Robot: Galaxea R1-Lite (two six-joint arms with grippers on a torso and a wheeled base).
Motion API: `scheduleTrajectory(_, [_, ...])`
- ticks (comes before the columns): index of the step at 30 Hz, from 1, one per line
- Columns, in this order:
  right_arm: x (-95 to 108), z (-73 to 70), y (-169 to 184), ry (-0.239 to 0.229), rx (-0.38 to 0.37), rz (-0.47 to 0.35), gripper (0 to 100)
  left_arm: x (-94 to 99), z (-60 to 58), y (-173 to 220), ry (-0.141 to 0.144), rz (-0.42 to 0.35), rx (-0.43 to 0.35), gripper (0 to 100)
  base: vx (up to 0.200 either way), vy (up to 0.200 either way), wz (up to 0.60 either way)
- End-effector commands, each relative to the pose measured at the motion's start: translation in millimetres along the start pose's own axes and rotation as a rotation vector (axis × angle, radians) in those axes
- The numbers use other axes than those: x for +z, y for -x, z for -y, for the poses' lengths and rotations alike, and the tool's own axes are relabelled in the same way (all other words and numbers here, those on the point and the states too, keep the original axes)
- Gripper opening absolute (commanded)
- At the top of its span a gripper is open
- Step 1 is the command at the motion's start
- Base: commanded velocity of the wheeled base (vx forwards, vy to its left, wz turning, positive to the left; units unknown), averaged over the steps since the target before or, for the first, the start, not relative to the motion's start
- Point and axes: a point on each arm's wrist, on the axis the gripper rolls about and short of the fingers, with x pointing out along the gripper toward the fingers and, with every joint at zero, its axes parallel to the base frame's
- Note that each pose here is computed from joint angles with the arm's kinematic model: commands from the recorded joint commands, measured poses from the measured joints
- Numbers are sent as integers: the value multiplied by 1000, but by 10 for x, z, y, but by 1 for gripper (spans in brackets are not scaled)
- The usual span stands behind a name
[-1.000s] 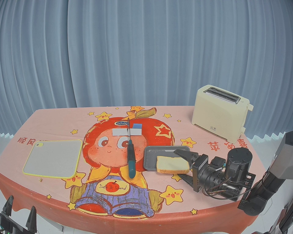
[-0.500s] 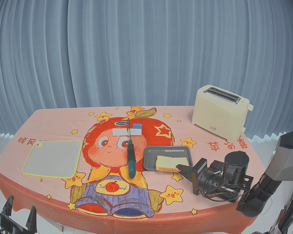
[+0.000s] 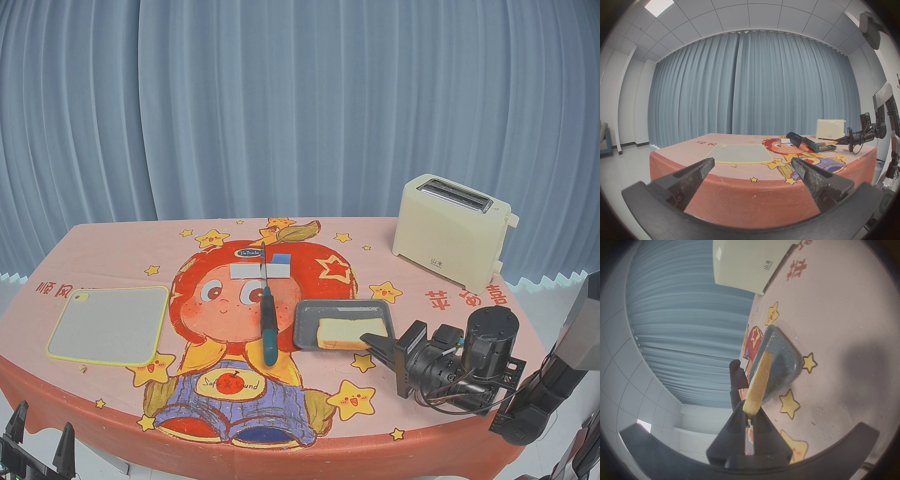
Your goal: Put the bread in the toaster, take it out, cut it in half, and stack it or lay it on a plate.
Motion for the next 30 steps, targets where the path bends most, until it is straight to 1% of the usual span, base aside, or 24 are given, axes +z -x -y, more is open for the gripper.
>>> scheduleTrajectory(1, [11, -105, 38, 12, 45, 6, 0, -49, -1, -12, 0, -16, 1, 100, 0, 0, 0])
scheduleTrajectory(5, [22, -197, 58, 46, 83, 12, 0, -49, -1, -12, 0, -16, 1, 100, 0, 0, 0])
scheduleTrajectory(8, [34, -294, 54, 50, 123, 18, 0, -49, -1, -12, 0, -16, 1, 100, 0, 0, 0])
scheduleTrajectory(11, [41, -356, 59, 61, 148, 22, 0, -49, -1, -12, 0, -16, 1, 100, 0, 0, 0])
scheduleTrajectory(13, [52, -408, 71, 85, 169, 28, 0, -49, -1, -12, 0, -16, 1, 100, 0, 0, 0])
scheduleTrajectory(15, [56, -449, 91, 99, 188, 29, 0, -49, -1, -12, 0, -16, 1, 100, 0, 0, 0])
scheduleTrajectory(17, [61, -496, 120, 96, 215, 32, 0, -49, -1, -12, 0, -16, 1, 100, 0, 0, 0])
scheduleTrajectory(20, [52, -492, 138, 102, 214, 31, 0, -49, -1, -12, 0, -16, 1, 100, 0, 0, 0])
scheduleTrajectory(23, [39, -522, 157, 103, 226, 27, 0, -49, -1, -12, 0, -16, 1, 100, 0, 0, 0])
scheduleTrajectory(30, [41, -542, 154, 106, 235, 28, 0, -49, -1, -12, 0, -16, 1, 100, 0, 0, 0])
